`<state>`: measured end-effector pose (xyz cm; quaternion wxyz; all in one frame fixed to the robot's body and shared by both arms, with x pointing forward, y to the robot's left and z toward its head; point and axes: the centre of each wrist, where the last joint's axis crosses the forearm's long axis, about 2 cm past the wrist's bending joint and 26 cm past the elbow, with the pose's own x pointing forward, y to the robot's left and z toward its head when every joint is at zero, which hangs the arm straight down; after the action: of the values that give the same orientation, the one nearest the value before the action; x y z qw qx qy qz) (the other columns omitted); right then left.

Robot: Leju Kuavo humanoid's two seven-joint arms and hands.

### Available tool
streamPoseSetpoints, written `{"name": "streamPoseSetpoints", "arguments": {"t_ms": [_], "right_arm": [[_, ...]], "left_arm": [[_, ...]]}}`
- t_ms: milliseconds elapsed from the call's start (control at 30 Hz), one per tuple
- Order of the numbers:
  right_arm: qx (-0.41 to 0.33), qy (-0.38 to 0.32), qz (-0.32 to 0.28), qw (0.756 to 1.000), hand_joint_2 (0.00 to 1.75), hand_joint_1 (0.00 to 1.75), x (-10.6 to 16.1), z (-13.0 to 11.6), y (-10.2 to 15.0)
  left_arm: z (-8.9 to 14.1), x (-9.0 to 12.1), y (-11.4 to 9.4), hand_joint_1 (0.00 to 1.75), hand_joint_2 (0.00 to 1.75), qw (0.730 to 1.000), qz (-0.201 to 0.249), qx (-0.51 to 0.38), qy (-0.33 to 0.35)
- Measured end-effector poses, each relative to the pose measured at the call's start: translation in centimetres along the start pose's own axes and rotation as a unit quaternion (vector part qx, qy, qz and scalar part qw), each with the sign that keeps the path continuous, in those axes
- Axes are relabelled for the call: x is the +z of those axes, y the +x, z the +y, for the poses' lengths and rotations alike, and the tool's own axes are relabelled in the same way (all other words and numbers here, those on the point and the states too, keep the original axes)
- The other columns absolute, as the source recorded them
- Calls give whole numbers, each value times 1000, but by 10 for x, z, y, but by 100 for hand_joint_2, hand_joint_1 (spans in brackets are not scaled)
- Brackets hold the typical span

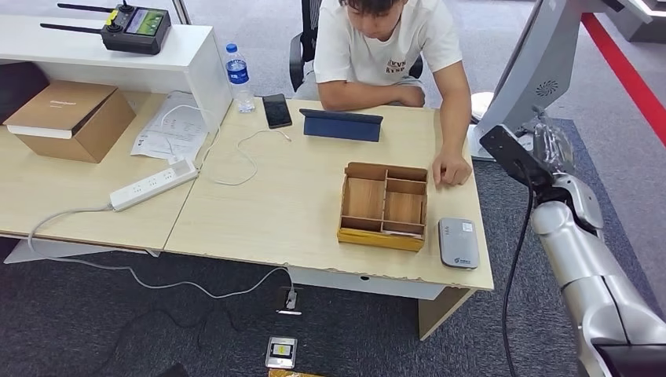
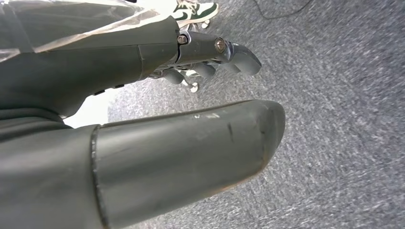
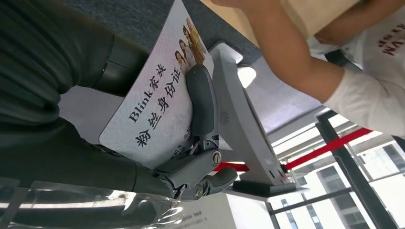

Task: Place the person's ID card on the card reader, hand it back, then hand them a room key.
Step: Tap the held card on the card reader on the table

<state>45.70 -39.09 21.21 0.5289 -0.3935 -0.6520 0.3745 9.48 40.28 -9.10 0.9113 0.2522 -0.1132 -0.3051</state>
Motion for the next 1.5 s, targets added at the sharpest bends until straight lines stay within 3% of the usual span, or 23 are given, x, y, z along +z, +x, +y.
{"name": "streamPoseSetpoints", "arguments": {"t_ms": [267,767,967,1300,1500], "right_arm": [[3,43,51,998,175,175,48,30,-46],[19,99,99,990,175,175,100,68,-71],[24,114,96,989,175,175,109,76,-70],[14,139,55,989,175,175,107,99,-37],[13,141,49,989,175,175,106,101,-32]], "left_arm": [[-2,1,-2,0,0,1000,-1,-3,4],[-3,1,-3,0,0,1000,-7,-10,3],[-3,1,-3,0,0,1000,-10,-13,3],[-3,1,-3,0,0,1000,-8,-17,-1],[-3,1,-3,0,0,1000,-8,-17,-2]]}}
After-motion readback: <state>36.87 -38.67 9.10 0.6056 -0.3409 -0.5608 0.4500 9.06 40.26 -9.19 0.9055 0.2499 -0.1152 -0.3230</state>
